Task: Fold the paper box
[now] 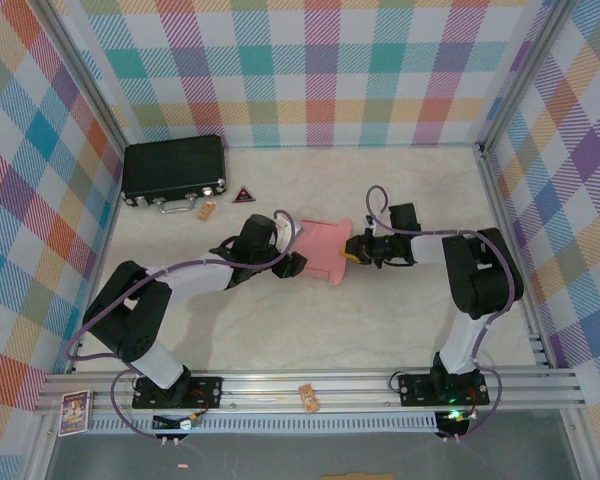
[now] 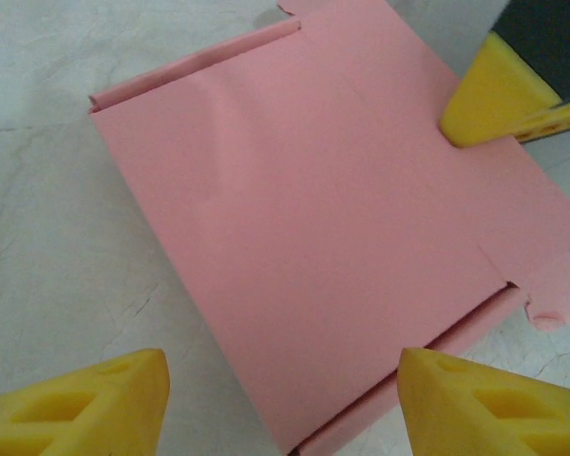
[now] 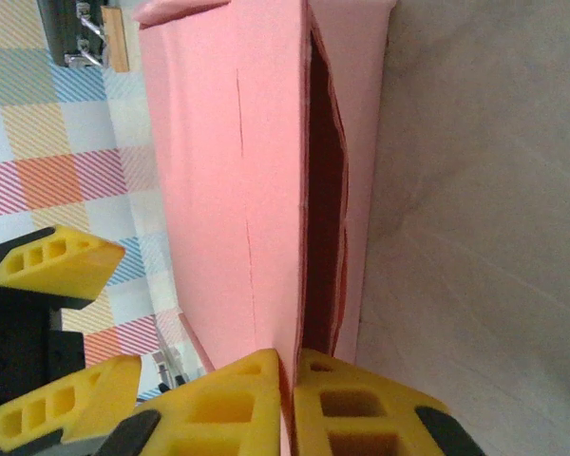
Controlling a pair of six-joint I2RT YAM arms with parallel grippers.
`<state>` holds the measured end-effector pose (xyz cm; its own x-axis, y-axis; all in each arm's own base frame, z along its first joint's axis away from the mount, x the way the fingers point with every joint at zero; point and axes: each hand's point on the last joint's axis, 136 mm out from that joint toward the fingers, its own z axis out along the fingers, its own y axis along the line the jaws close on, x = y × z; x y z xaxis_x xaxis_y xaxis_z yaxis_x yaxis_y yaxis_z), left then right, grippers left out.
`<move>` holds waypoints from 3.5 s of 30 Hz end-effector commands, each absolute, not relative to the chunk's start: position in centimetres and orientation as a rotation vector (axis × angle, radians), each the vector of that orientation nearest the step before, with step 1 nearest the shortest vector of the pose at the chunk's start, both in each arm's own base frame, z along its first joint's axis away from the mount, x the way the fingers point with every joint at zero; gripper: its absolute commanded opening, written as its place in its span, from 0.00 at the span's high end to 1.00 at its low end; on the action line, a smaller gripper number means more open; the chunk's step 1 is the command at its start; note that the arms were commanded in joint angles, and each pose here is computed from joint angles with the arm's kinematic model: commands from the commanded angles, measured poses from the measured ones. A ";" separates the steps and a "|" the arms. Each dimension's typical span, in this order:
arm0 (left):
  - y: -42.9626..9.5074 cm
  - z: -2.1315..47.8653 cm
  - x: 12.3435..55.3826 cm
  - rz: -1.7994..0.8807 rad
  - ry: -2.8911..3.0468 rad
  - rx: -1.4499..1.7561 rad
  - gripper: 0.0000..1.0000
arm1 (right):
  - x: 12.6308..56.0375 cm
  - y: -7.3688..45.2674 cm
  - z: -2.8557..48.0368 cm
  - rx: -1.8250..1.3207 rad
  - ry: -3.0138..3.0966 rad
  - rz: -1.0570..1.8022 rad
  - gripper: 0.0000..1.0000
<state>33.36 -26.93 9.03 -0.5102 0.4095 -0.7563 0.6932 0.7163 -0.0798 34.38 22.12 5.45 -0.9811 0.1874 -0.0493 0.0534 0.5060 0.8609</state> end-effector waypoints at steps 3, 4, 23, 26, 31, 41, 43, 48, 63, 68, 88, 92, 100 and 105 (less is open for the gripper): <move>-26.3 9.4 34.7 -0.367 2.150 0.849 0.34 | 34.1 21.6 3.6 0.235 2.681 1.389 0.78; -26.3 9.4 35.1 -0.367 2.158 0.818 0.33 | 34.2 21.7 3.7 0.232 2.676 1.397 0.75; -27.7 6.3 38.2 -0.589 2.309 0.550 0.43 | 34.9 24.4 5.1 0.133 2.552 1.651 0.65; -27.8 6.2 37.8 -0.619 2.313 0.555 0.45 | 34.9 25.0 4.8 0.120 2.558 1.669 0.68; -28.2 5.7 37.2 -0.658 2.331 0.559 0.47 | 35.1 26.1 5.5 0.083 2.523 1.714 0.70; -27.8 5.7 37.6 -0.798 2.314 0.392 0.47 | 35.0 27.0 8.3 0.002 2.434 1.785 0.65; -27.8 5.9 37.7 -0.832 2.301 0.355 0.48 | 35.2 26.9 9.1 -0.004 2.422 1.777 0.64; -27.7 6.8 37.8 -0.903 2.269 0.273 0.47 | 35.3 27.0 10.7 -0.024 2.415 1.742 0.65; -27.3 7.5 37.9 -1.075 2.174 -0.003 0.47 | 36.0 28.0 14.1 -0.104 2.451 1.658 0.65; -26.7 6.8 37.5 -1.068 2.172 -0.034 0.45 | 35.8 29.1 14.6 -0.152 2.455 1.668 0.65; -22.5 7.9 37.9 -0.838 2.196 -0.014 0.40 | 35.4 27.8 18.0 -0.196 2.478 1.347 0.54; -20.7 8.6 38.6 -0.707 2.212 -0.047 0.39 | 36.4 25.2 16.7 -0.088 2.506 1.197 0.56; -19.9 7.7 42.5 -0.550 2.326 -0.176 0.56 | 37.1 24.1 9.9 -0.010 2.662 1.030 0.68; -20.9 7.5 44.2 -0.569 2.329 -0.191 0.66 | 35.9 26.0 7.3 -0.041 2.706 1.110 0.74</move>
<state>44.01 -21.46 8.80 -0.7004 -0.2993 -0.6480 0.0643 0.8777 -0.4748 36.81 24.84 8.37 -0.9701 0.0936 -0.2239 -0.0862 0.7297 0.6783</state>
